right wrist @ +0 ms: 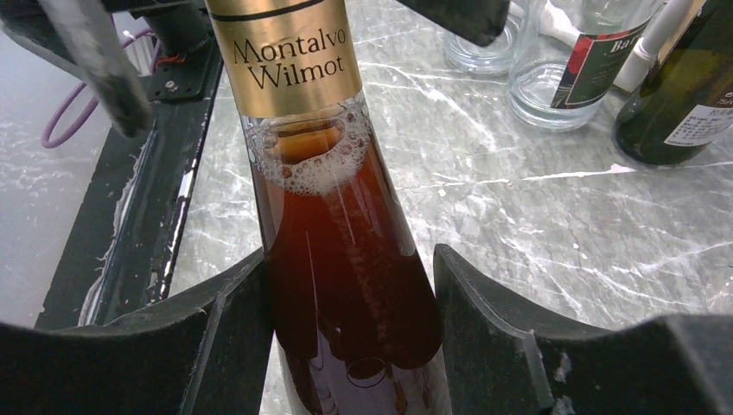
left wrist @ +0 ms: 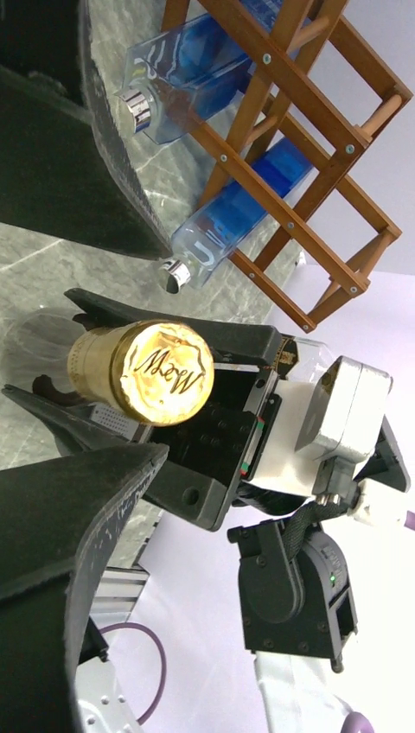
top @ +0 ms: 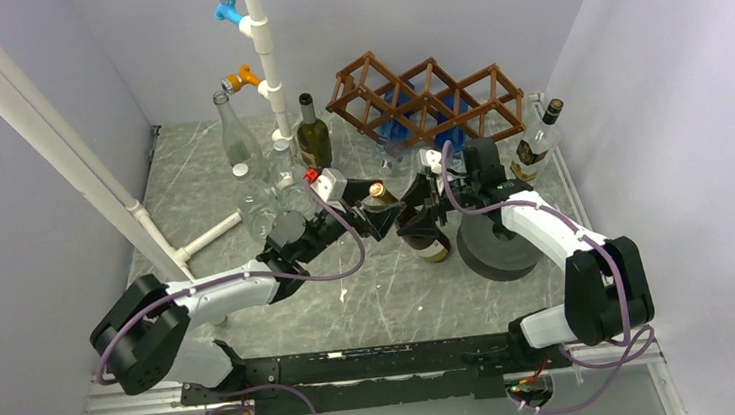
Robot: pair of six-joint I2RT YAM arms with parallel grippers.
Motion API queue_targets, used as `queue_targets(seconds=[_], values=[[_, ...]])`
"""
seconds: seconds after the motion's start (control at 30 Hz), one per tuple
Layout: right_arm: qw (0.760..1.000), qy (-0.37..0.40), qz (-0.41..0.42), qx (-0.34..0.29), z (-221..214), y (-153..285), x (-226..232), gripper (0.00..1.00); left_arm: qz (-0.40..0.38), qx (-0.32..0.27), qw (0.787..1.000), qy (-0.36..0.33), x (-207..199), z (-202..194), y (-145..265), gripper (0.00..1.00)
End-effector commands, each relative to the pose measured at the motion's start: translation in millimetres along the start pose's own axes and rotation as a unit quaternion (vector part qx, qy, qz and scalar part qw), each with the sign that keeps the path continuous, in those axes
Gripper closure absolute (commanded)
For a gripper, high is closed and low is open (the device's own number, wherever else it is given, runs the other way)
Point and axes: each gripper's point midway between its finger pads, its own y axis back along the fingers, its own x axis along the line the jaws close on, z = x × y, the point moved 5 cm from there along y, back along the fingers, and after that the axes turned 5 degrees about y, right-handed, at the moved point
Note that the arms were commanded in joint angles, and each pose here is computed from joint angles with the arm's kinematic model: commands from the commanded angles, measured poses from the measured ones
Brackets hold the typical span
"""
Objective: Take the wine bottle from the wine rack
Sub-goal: Place the wine bottle at the center of the board.
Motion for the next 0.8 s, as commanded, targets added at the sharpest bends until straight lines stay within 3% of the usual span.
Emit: queue_targets(seconds=[0.0,0.17,0.33,0.37,0.47,0.6,0.73,0.77], values=[[0.998,0.015,0.042,-0.037,17,-1,8,0.97,-0.020,-0.074,0.997,0.012,-11,30,-16,0.21],[0.998,0.015,0.042,-0.037,17,-1,7,0.96,-0.019,-0.067,0.998,0.011,-9,24,-20,0.42],[0.999,0.012,0.037,-0.034,15,0,6,0.91,-0.033,-0.059,0.998,0.004,-13,25,-22,0.95],[0.999,0.012,0.034,-0.032,15,0,5,0.86,-0.033,-0.051,0.998,0.001,-13,25,-23,1.00],[0.999,0.011,0.032,-0.030,17,0,5,0.63,-0.029,-0.044,0.999,-0.009,-14,31,-25,1.00],[0.999,0.002,0.029,-0.026,23,2,6,0.23,-0.012,-0.047,0.998,-0.030,-14,46,-26,1.00],[0.999,0.010,0.022,-0.028,35,9,8,0.01,0.004,-0.051,0.997,-0.061,-14,64,-26,1.00],[0.999,0.011,0.020,-0.031,39,12,8,0.01,0.007,-0.051,0.997,-0.066,-14,68,-26,1.00]])
